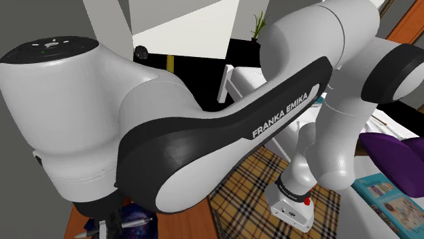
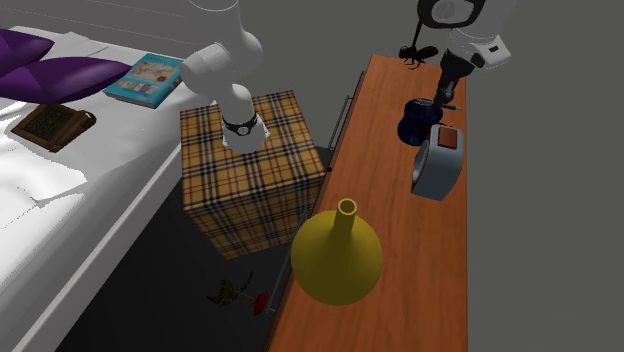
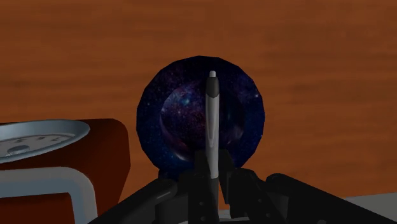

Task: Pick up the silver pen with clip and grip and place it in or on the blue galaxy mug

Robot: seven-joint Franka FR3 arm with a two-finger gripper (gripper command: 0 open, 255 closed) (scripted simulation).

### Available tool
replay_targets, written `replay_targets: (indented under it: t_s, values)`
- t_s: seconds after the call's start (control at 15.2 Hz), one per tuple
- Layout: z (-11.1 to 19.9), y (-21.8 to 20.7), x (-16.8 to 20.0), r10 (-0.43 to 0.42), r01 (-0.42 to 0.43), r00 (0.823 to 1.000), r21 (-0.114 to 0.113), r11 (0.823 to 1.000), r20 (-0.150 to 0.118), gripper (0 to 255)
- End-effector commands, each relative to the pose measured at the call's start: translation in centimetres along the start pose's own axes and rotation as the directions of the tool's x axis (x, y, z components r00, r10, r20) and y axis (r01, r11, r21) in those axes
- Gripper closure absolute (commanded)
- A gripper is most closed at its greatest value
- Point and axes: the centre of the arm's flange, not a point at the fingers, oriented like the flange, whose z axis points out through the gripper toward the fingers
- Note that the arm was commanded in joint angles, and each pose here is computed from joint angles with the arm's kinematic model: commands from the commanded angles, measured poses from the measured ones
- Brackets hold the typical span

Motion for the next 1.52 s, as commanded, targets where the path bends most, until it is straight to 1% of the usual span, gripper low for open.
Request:
replay_targets:
  t_s: [0.0,0.07,0.53,0.59,0.92,1.19,1.45]
  values:
    - [1.0,0.1,0.1,0.0,0.0,1.0,0.0,1.0,0.0,255]
    - [1.6,0.2,0.1,0.0,0.0,1.0,0.0,1.0,0.0,255]
    - [1.6,0.2,0.1,0.0,0.0,1.0,0.0,1.0,0.0,255]
    - [1.6,0.2,0.1,0.0,0.0,1.0,0.0,1.0,0.0,0]
    - [1.6,0.2,0.1,0.0,0.0,1.0,0.0,1.0,0.0,0]
    - [-3.4,0.2,0.1,0.0,0.0,1.0,0.0,1.0,0.0,0]
    - [-3.4,0.2,0.1,0.0,0.0,1.0,0.0,1.0,0.0,0]
